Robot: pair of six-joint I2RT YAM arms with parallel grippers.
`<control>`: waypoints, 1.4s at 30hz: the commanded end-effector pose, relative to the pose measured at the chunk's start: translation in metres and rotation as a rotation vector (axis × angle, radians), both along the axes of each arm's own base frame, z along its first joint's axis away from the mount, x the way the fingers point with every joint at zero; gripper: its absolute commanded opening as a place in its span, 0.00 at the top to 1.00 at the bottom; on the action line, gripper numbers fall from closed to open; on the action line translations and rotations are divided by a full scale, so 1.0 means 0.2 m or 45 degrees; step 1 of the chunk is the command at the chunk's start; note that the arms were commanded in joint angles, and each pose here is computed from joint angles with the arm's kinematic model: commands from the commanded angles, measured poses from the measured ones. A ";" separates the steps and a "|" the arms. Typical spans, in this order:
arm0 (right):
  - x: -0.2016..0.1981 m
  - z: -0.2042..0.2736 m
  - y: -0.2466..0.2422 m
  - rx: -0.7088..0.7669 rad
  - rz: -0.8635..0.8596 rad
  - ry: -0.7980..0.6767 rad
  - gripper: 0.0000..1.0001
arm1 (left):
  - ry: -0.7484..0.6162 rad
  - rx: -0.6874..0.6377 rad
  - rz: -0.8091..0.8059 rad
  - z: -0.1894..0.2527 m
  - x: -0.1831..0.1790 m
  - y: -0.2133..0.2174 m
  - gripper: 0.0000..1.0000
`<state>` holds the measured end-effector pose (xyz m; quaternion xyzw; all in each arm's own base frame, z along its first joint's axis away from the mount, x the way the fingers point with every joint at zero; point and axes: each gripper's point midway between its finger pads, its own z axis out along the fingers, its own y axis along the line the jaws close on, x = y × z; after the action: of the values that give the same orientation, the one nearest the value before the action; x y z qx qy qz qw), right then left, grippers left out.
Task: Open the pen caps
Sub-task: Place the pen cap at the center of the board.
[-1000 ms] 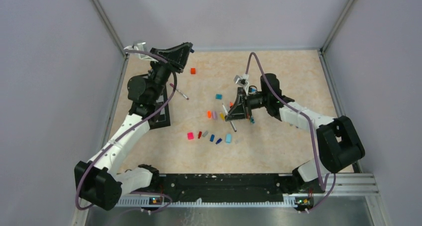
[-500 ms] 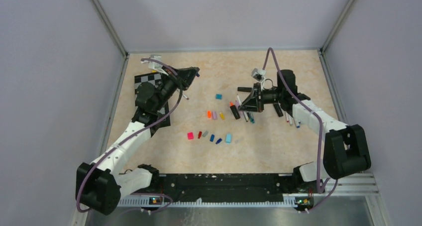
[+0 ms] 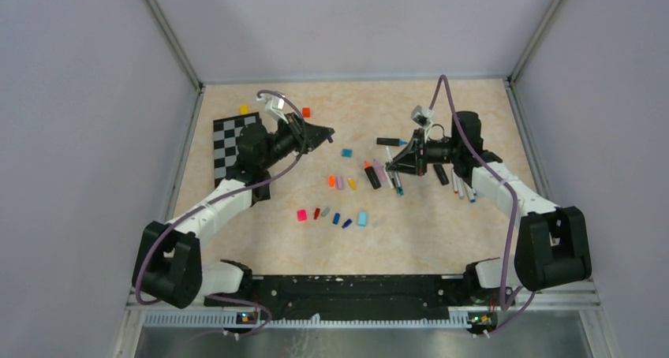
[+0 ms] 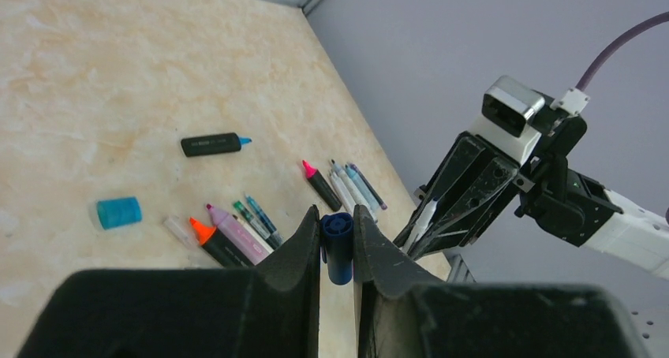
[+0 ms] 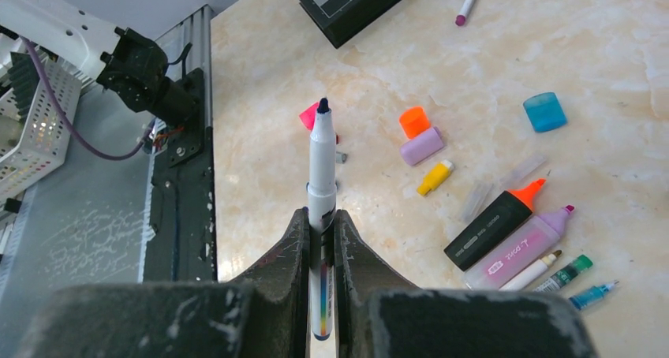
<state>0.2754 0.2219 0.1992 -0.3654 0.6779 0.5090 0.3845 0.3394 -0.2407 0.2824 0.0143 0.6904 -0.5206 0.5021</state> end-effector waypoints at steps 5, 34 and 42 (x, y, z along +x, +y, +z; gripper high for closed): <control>0.03 0.05 -0.04 0.013 -0.034 -0.115 1.00 | 0.267 -0.012 -0.183 -0.25 0.06 -0.14 1.00; 0.06 -0.05 -0.10 0.002 -0.061 -0.096 1.00 | 1.076 0.516 0.302 -1.06 0.71 -0.29 1.00; 0.06 -0.06 -0.11 0.001 -0.054 -0.089 1.00 | 1.078 0.500 0.287 -1.09 0.77 -0.33 0.95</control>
<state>0.2831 0.2016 0.1792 -0.3466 0.6919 0.4905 0.4007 0.4809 -0.3005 0.0522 -0.1787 0.9234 -0.2720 0.2035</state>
